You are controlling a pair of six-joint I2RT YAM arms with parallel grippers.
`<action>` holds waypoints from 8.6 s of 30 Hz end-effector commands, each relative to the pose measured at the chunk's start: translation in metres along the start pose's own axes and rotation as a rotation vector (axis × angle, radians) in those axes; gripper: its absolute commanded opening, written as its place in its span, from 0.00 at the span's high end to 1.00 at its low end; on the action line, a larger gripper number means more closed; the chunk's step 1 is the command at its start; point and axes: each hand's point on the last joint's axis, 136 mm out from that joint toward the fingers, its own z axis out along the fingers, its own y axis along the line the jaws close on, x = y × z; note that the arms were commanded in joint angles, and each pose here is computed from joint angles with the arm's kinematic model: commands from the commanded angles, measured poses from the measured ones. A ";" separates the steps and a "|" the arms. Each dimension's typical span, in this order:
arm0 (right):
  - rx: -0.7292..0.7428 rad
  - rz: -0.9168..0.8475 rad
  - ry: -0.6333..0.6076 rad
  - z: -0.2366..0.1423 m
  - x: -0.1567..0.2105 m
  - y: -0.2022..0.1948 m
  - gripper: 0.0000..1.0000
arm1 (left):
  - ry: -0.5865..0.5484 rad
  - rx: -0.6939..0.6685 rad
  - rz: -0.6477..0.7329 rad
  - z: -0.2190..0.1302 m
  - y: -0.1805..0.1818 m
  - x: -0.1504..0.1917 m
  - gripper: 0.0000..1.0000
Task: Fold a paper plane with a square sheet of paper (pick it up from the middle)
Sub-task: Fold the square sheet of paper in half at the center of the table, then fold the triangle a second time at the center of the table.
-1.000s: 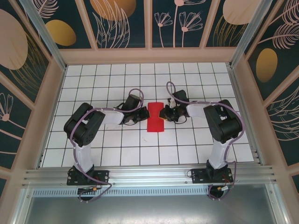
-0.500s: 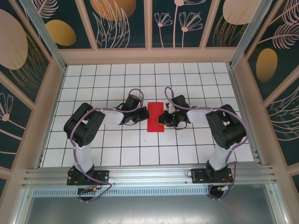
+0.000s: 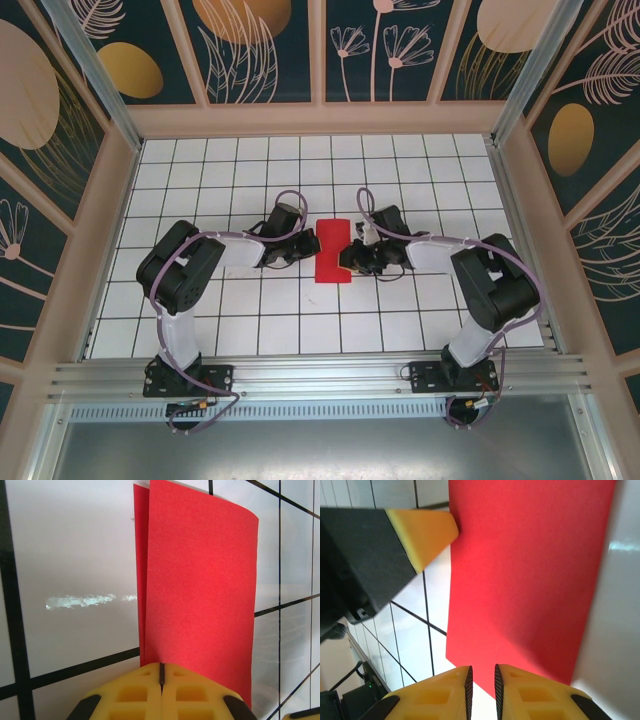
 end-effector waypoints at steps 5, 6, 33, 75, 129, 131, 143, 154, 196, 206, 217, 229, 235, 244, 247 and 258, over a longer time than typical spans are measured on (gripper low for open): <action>0.036 0.028 0.081 0.009 0.032 -0.023 0.78 | 0.142 -0.219 -0.055 0.006 0.067 0.050 1.00; 0.035 0.023 0.077 0.007 0.031 -0.022 0.78 | 0.142 -0.220 -0.054 0.006 0.067 0.050 1.00; 0.227 -0.070 -0.297 -0.063 -0.047 -0.005 0.68 | -0.038 -0.100 0.005 -0.040 0.005 0.001 0.80; 0.085 -0.030 -0.175 -0.015 -0.062 0.003 0.62 | -0.028 0.128 -0.169 -0.024 -0.015 0.010 0.51; 0.412 -0.815 -0.258 0.017 0.056 0.071 0.42 | 0.084 0.072 -0.110 -0.023 -0.021 0.017 1.00; 0.467 -0.822 -0.271 0.021 0.052 0.066 0.41 | 0.083 0.076 -0.109 -0.024 -0.023 0.017 1.00; 0.602 -0.838 -0.301 0.028 0.041 0.055 0.53 | 0.090 0.075 -0.105 -0.024 -0.022 0.019 1.00; 0.609 -0.804 -0.323 0.023 0.039 0.058 0.88 | 0.095 0.066 -0.095 -0.025 -0.021 0.019 1.00; 0.109 -0.431 -0.254 0.005 0.035 0.054 1.00 | 0.029 0.081 -0.113 -0.068 -0.015 0.056 1.00; 0.092 -0.418 -0.252 0.004 0.036 0.055 1.00 | 0.032 0.061 -0.132 -0.063 -0.009 0.059 1.00; 0.085 -0.411 -0.264 0.001 0.035 0.057 1.00 | 0.020 0.052 -0.142 -0.067 -0.005 0.060 1.00; 0.078 -0.388 -0.291 -0.003 0.033 0.057 1.00 | 0.044 0.055 -0.139 -0.064 -0.004 0.065 1.00; 0.079 -0.384 -0.290 -0.002 0.034 0.056 1.00 | 0.075 0.067 -0.117 -0.055 -0.013 0.068 1.00; 0.082 -0.383 -0.290 -0.002 0.033 0.056 1.00 | 0.105 0.060 -0.108 -0.043 -0.013 0.074 1.00; 0.088 -0.381 -0.285 -0.001 0.033 0.054 1.00 | 0.109 0.028 -0.104 -0.039 -0.006 0.075 1.00; 0.111 -0.352 -0.225 0.000 0.032 0.034 0.99 | 0.145 -0.087 -0.085 -0.027 0.028 0.090 1.00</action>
